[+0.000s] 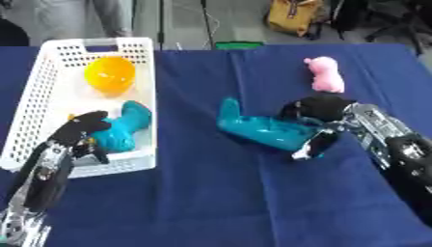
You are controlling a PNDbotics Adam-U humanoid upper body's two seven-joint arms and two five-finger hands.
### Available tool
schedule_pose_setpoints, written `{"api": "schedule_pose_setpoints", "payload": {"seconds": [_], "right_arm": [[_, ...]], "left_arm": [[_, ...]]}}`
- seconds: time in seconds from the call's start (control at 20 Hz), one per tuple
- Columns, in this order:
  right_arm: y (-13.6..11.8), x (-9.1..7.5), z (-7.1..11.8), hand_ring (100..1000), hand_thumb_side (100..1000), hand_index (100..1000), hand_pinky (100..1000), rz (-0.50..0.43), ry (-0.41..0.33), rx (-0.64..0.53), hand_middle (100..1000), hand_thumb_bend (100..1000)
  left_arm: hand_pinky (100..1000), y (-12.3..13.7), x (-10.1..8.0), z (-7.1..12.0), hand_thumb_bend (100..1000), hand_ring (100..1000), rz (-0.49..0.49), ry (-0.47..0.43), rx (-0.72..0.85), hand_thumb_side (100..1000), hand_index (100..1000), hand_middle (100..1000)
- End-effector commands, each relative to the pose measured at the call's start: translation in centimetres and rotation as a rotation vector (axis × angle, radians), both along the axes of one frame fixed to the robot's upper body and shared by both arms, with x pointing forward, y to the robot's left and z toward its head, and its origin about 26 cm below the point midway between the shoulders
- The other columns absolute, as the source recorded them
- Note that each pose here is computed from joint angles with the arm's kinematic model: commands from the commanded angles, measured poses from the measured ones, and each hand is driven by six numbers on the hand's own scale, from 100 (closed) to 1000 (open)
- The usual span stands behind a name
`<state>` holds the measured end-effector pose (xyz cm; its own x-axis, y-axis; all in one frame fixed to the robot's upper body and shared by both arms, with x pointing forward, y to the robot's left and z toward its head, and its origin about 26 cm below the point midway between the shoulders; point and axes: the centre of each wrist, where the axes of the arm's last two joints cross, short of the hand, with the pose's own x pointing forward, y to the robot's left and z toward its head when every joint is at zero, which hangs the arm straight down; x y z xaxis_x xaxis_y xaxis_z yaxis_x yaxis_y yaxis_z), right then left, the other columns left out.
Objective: Pick up objects on the table and place them in the box.
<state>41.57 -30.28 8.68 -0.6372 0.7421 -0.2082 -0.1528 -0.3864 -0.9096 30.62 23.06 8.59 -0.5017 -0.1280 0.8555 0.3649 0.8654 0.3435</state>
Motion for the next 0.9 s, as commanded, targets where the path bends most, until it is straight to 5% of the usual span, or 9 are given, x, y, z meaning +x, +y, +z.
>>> {"api": "schedule_pose_setpoints", "payload": {"seconds": [0.05,0.1,0.15,0.35,0.5,0.55,0.7,0.75,0.9], "right_arm": [[-0.9,-0.1,-1.6,514,211,876,245,-0.045,0.020,-0.059,766,457],[-1.0,-0.2,-1.8,514,211,876,245,-0.052,0.017,-0.058,766,457],[-1.1,-0.2,-2.0,482,100,874,211,-0.057,0.014,-0.055,758,421],[-1.4,-0.3,-2.3,371,100,859,100,-0.075,-0.009,-0.021,721,261],[-1.7,-0.4,-2.3,371,100,859,100,-0.088,-0.031,0.021,721,261],[-1.7,-0.4,-2.3,296,100,851,100,-0.091,-0.035,0.029,698,189],[-2.4,-0.4,-1.8,279,100,838,100,-0.112,-0.051,0.095,674,150],[-2.5,-0.4,-1.6,231,100,682,100,-0.114,-0.050,0.112,505,100],[-3.3,-0.5,-0.8,201,100,589,100,-0.090,-0.005,0.255,396,100]], "left_arm": [[458,0.3,0.1,0.8,276,843,0.000,-0.026,0.006,1000,775,844],[458,0.3,0.1,0.7,276,843,0.000,-0.025,0.006,1000,775,844],[458,0.3,0.1,0.7,276,843,0.000,-0.024,0.006,1000,775,844],[458,0.3,0.1,0.7,275,842,0.000,-0.025,0.005,1000,775,844],[458,0.3,0.1,0.7,275,842,0.001,-0.025,0.004,1000,775,844],[457,0.3,0.1,0.7,275,842,0.002,-0.025,0.004,1000,775,844],[458,0.3,0.1,0.8,274,842,0.001,-0.026,0.003,1000,775,844],[457,0.3,0.1,0.8,274,842,0.001,-0.025,0.003,1000,775,844],[457,0.3,0.1,0.7,273,842,0.002,-0.024,0.003,1000,775,844]]}}
